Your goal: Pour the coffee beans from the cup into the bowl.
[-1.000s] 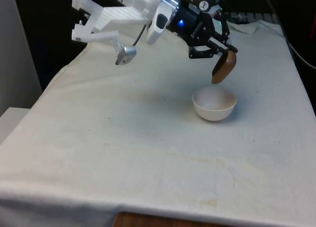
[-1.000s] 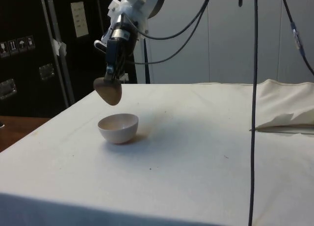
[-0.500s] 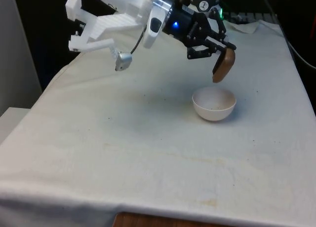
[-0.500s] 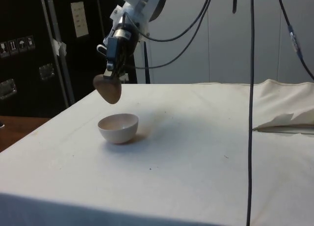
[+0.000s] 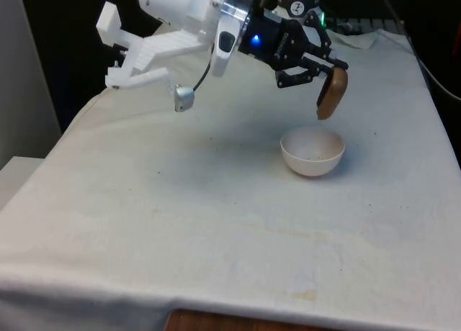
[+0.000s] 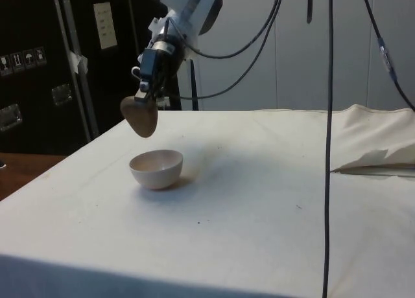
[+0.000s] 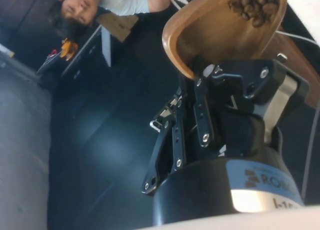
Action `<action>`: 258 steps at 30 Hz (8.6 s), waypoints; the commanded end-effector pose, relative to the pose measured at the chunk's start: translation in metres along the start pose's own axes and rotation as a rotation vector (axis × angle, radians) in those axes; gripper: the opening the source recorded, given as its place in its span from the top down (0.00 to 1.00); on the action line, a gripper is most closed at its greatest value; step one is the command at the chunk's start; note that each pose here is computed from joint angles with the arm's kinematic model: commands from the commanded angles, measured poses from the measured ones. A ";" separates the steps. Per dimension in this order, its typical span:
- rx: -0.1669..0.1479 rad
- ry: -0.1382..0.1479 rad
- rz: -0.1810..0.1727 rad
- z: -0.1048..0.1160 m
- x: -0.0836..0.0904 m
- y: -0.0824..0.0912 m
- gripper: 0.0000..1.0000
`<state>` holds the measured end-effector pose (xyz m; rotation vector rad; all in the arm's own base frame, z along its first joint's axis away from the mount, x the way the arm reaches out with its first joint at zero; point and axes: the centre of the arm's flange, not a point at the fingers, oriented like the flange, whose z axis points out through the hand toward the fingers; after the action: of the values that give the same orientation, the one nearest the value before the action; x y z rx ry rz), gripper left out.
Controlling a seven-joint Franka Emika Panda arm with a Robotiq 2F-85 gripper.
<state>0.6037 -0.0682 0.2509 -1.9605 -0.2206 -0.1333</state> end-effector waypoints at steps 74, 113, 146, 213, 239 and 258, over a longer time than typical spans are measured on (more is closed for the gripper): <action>0.389 0.137 -0.027 -0.014 -0.021 0.043 0.99; 0.456 0.167 -0.037 -0.021 -0.027 0.050 0.99; 0.312 0.104 -0.043 -0.003 -0.017 0.044 0.99; 0.034 -0.034 -0.087 -0.025 -0.013 0.025 0.99; -0.073 -0.101 -0.105 -0.036 -0.016 0.019 0.99; -0.130 -0.161 -0.115 -0.043 -0.019 0.023 0.99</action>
<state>0.5901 -0.1179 0.2430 -2.0896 -0.4400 -0.0655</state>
